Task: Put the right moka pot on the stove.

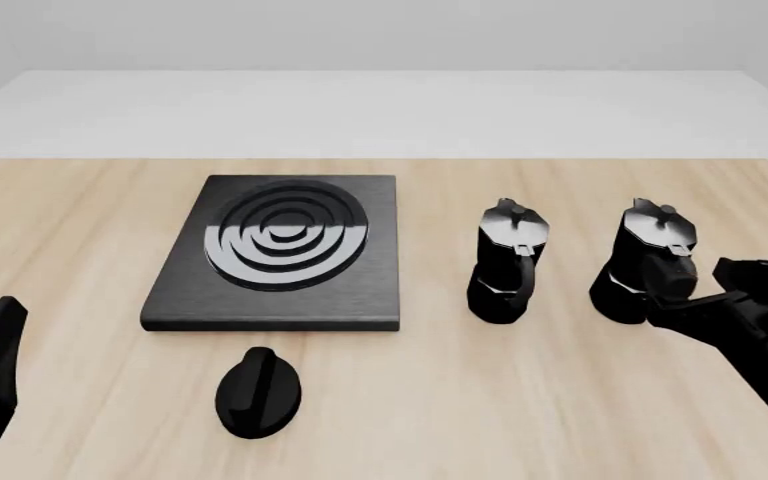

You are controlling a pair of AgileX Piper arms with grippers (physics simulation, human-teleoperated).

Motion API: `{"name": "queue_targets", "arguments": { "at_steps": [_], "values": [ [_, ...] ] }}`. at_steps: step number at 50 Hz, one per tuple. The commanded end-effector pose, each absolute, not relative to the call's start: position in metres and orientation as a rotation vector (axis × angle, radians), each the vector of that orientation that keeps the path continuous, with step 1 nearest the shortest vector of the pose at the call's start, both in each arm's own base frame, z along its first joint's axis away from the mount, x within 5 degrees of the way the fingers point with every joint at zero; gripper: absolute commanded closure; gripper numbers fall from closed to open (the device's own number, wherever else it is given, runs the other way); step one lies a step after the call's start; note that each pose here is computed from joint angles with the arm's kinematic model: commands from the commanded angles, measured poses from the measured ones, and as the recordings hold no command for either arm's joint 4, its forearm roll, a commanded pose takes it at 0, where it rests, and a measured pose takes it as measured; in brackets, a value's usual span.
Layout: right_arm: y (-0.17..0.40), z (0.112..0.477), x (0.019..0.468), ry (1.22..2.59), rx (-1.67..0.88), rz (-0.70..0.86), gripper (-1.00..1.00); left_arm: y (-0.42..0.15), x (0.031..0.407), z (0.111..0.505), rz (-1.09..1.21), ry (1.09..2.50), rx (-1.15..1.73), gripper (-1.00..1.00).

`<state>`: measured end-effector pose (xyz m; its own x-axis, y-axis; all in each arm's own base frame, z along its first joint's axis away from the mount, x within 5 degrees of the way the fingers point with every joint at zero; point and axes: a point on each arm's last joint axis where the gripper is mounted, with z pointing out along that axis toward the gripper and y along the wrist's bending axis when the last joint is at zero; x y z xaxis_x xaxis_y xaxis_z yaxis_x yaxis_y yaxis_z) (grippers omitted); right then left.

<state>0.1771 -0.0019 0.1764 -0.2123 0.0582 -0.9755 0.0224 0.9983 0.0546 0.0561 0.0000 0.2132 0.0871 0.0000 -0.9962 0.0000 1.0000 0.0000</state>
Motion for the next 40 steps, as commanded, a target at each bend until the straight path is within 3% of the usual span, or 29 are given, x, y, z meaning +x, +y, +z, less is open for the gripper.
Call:
{"name": "queue_targets", "arguments": {
  "at_steps": [1, 31, 32, 40],
  "values": [
    [-0.003, 0.160, 0.190, 1.813, 0.067, 0.030, -1.00, 0.000, 0.056, 0.213, 0.000, 1.484, 0.000, -1.00],
    [-0.011, 0.123, 0.219, 1.893, 0.101, 0.008, -1.00, 0.000, 0.056, 0.213, 0.000, 1.484, 0.000, -1.00],
    [-0.011, 0.122, 0.220, 1.895, 0.101, 0.005, 1.00, 0.000, 0.056, 0.213, 0.000, 1.484, 0.000, -1.00],
    [-0.010, 0.119, 0.222, 1.895, 0.101, 0.014, 1.00, 0.000, 0.056, 0.213, 0.000, 1.484, 0.000, -1.00]
  ]
}}
